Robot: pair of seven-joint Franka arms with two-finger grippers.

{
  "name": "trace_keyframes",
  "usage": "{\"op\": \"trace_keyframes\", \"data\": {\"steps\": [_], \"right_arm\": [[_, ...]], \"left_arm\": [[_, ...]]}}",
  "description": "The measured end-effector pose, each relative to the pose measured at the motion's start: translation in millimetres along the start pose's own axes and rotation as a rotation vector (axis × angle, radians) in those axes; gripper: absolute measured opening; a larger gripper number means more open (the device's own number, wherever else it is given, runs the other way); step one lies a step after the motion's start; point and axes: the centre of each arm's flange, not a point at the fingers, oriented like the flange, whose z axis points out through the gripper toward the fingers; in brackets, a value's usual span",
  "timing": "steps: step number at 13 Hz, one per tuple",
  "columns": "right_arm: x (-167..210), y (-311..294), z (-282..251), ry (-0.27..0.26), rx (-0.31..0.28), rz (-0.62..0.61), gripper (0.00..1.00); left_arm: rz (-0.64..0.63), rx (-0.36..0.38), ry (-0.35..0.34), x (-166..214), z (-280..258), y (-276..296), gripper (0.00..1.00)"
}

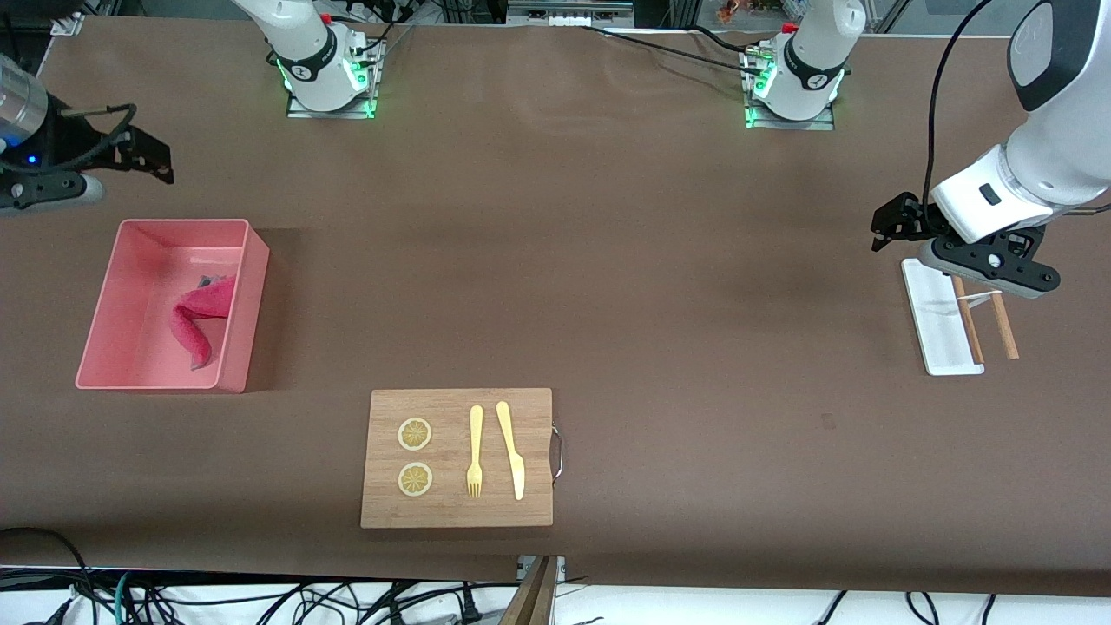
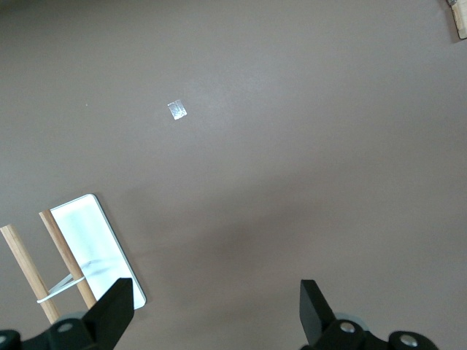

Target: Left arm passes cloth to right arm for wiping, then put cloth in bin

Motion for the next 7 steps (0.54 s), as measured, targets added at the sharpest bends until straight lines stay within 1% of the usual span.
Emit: {"op": "trace_keyframes", "data": {"steps": [1,2,4,7], "right_arm": [[-5.6,-3.9,-7.0,0.005,0.019,0.009,1.00],[-8.4,-5.5,-13.5,0.014,0.025,0.015,1.00],[-9.3,-5.5,-19.8,0.025,0.027,0.020,1.00],[-7.5,-3.1,-19.5,0.025,0.028,0.024,1.00]], "left_arm": [[0.000,0.000,0.000,0.1,0.0,0.0,1.00],[0.000,0.000,0.000,0.1,0.2,0.0,1.00],[0.000,0.000,0.000,0.2,0.3,-0.1,1.00],[0.000,0.000,0.000,0.3,0.2,-0.1,1.00]]}}
